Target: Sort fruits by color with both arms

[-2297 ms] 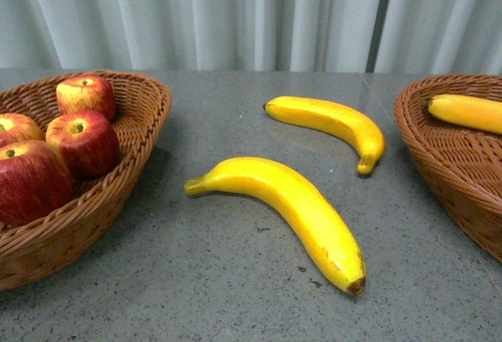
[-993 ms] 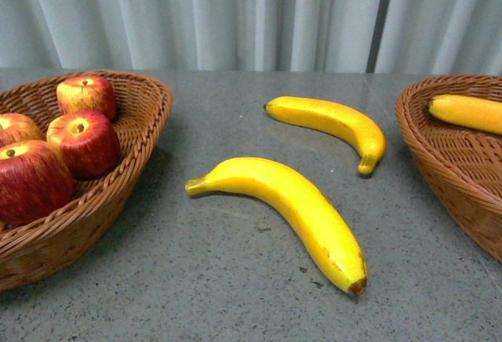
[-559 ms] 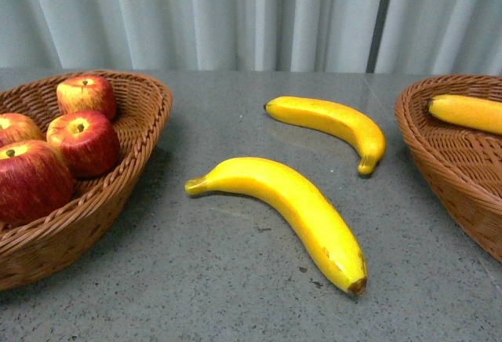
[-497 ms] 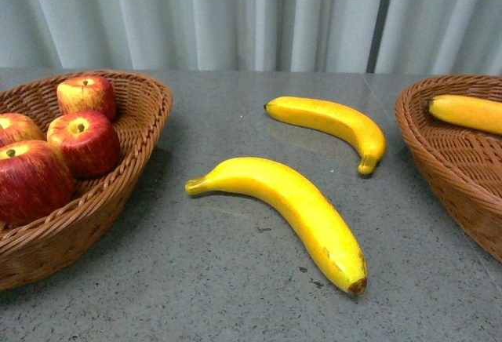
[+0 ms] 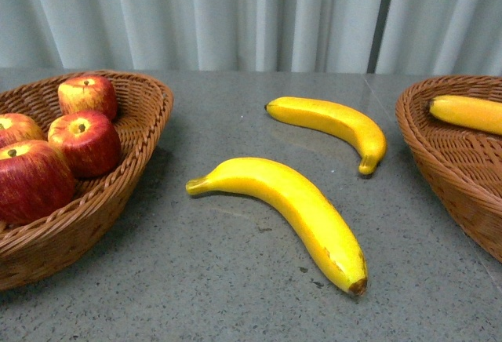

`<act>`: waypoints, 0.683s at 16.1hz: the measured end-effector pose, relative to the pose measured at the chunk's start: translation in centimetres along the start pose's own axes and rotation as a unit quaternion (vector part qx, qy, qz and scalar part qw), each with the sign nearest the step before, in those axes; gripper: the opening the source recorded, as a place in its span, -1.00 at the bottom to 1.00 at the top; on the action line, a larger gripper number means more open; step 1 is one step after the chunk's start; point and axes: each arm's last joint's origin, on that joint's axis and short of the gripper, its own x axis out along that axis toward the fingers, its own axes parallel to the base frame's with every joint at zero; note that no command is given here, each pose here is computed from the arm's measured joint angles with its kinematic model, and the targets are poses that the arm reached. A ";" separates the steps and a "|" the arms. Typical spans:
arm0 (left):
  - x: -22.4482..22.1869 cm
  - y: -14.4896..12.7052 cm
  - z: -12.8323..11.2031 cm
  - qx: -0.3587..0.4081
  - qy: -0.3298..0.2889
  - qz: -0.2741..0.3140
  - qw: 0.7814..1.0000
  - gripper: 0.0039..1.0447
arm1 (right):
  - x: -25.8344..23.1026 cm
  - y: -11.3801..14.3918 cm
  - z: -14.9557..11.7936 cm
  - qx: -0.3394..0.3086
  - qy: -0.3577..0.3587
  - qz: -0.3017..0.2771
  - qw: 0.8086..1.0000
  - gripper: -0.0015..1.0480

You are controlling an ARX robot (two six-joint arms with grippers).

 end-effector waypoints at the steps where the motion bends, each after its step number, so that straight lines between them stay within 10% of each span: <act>1: 0.0 0.0 0.0 0.000 0.000 0.000 1.000 -0.76 | 0.0 0.0 0.0 0.000 0.000 0.000 1.000 0.87; 4: 0.0 0.0 0.0 0.000 0.001 0.000 1.000 -0.07 | 0.0 0.0 0.0 0.000 0.000 0.000 1.000 0.87; 8: 0.0 0.0 0.0 0.000 0.001 0.000 1.000 0.86 | 4.1 1.7 4.6 0.067 -0.046 0.238 0.968 0.87; 11: 0.0 0.0 0.0 0.000 0.001 0.000 1.000 0.88 | 12.4 6.0 8.5 0.033 -0.021 0.299 0.953 0.87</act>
